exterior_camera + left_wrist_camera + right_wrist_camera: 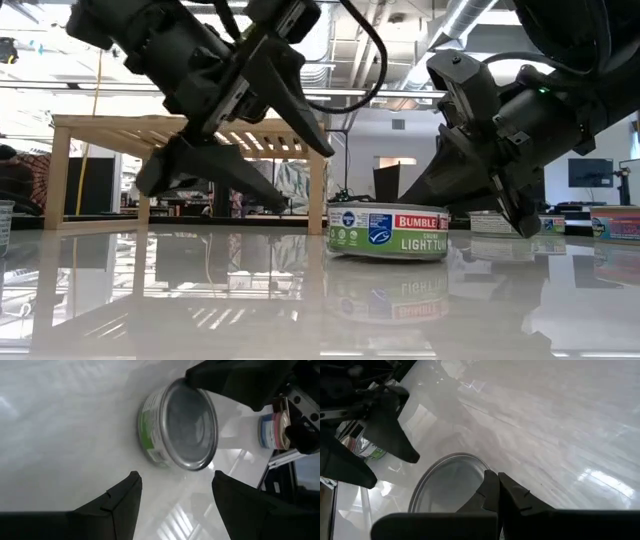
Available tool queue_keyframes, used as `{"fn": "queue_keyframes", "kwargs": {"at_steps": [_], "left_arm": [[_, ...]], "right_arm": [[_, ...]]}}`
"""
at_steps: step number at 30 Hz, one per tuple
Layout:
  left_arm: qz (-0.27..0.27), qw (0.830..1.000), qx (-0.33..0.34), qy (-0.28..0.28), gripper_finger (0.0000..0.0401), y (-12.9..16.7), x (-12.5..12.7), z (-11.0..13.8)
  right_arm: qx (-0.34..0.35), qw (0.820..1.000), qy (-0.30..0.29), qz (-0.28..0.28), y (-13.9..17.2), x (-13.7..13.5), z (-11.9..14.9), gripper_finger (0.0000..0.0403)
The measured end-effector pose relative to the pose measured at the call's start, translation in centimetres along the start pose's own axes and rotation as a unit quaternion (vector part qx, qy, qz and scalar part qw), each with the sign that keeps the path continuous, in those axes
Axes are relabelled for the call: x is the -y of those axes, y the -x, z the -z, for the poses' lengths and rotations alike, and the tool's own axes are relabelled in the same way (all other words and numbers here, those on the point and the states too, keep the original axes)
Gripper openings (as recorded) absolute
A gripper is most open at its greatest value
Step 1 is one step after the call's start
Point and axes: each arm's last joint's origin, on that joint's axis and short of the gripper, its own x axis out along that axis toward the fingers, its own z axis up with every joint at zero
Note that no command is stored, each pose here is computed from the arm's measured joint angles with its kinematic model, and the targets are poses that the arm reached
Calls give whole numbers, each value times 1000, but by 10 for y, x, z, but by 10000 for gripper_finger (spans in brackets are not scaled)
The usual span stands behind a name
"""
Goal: Stack canned seafood by type on shelf
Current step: Stack the green tuna can on top of the green tuna can on the shelf
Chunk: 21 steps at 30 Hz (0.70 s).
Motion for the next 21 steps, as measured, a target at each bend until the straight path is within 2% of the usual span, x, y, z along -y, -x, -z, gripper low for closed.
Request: {"fn": "queue_keyframes", "kwargs": {"at_steps": [3, 6, 10, 21], "left_arm": [[8, 1000, 2, 18, 230, -13, -5, 11], [49, 998, 0, 38, 230, -34, -11, 22], [98, 993, 4, 60, 230, -47, -11, 26], [84, 995, 6, 46, 230, -42, -10, 22]], "right_arm": [[-1, 1000, 1, 0, 0, 0, 0, 23], [-1, 1000, 1, 1, 0, 0, 0, 22], [-1, 1000, 1, 0, 0, 0, 0, 24], [-3, 1000, 6, 5, 0, 1, 1, 23]]}}
